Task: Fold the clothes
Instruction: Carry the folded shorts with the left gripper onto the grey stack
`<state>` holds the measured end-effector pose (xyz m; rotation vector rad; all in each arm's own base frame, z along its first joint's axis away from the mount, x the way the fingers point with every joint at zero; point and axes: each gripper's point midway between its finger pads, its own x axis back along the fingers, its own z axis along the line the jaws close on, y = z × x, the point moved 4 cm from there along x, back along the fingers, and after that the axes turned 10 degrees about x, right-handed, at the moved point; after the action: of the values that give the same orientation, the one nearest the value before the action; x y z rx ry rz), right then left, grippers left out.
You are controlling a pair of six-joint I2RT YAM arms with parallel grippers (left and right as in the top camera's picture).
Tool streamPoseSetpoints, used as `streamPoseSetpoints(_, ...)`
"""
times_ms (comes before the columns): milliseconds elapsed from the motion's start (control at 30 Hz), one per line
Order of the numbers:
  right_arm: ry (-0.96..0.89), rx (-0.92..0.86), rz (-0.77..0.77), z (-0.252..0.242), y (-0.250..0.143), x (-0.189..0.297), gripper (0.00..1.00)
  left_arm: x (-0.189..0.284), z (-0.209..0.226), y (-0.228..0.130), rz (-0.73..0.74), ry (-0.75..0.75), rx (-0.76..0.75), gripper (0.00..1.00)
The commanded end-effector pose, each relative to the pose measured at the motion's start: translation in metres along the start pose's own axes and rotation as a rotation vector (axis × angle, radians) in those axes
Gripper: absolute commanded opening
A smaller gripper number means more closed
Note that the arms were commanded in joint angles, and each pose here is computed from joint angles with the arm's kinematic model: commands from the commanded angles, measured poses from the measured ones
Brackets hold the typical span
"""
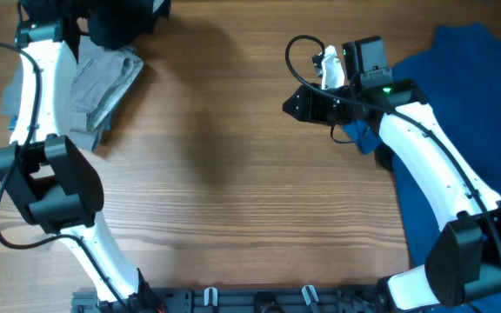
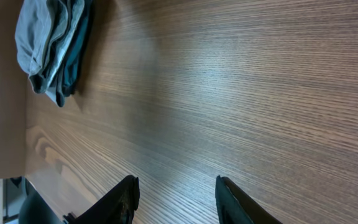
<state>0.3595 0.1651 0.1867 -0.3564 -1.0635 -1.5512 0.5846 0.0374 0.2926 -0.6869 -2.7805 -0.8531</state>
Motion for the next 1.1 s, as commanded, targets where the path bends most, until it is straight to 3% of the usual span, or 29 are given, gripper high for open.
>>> streamPoseSetpoints(0, 0.024, 0.046, 0.002, 0.005, -0.001, 0.001, 0.44, -0.004, 0.004, 0.006, -0.023, 0.001, 0.026, 0.04)
streamPoseSetpoints(133, 0.014, 0.043, 0.003, 0.004, -0.001, 0.001, 0.44, -0.023, -0.046, -0.02, 0.027, -0.188, -0.057, 0.04)
streamPoseSetpoints(200, 0.013, 0.042, 0.006, 0.004, -0.002, 0.001, 0.44, -0.03, -0.049, -0.031, 0.046, -0.179, -0.052, 0.04)
streamPoseSetpoints(400, 0.013, 0.04, 0.009, 0.004, -0.003, 0.001, 0.44, -0.022, 0.02, -0.024, 0.058, 0.069, -0.039, 0.04)
streamPoseSetpoints(633, 0.01, 0.035, 0.028, 0.003, -0.007, 0.001, 0.44, 0.046, 0.101, 0.013, 0.089, 0.267, 0.075, 0.04)
streamPoseSetpoints(833, -0.007, 0.042, 0.043, 0.0, -0.01, 0.002, 0.44, 0.1, 0.095, 0.027, 0.085, 0.353, 0.033, 0.04)
streamPoseSetpoints(1000, -0.028, 0.04, 0.043, -0.003, -0.01, 0.002, 0.44, 0.14, 0.134, 0.028, 0.073, 0.641, 0.0, 0.04)
streamPoseSetpoints(1067, -0.056, 0.041, 0.04, -0.006, -0.01, 0.002, 0.44, 0.149, 0.141, 0.022, 0.107, 0.674, 0.02, 0.04)
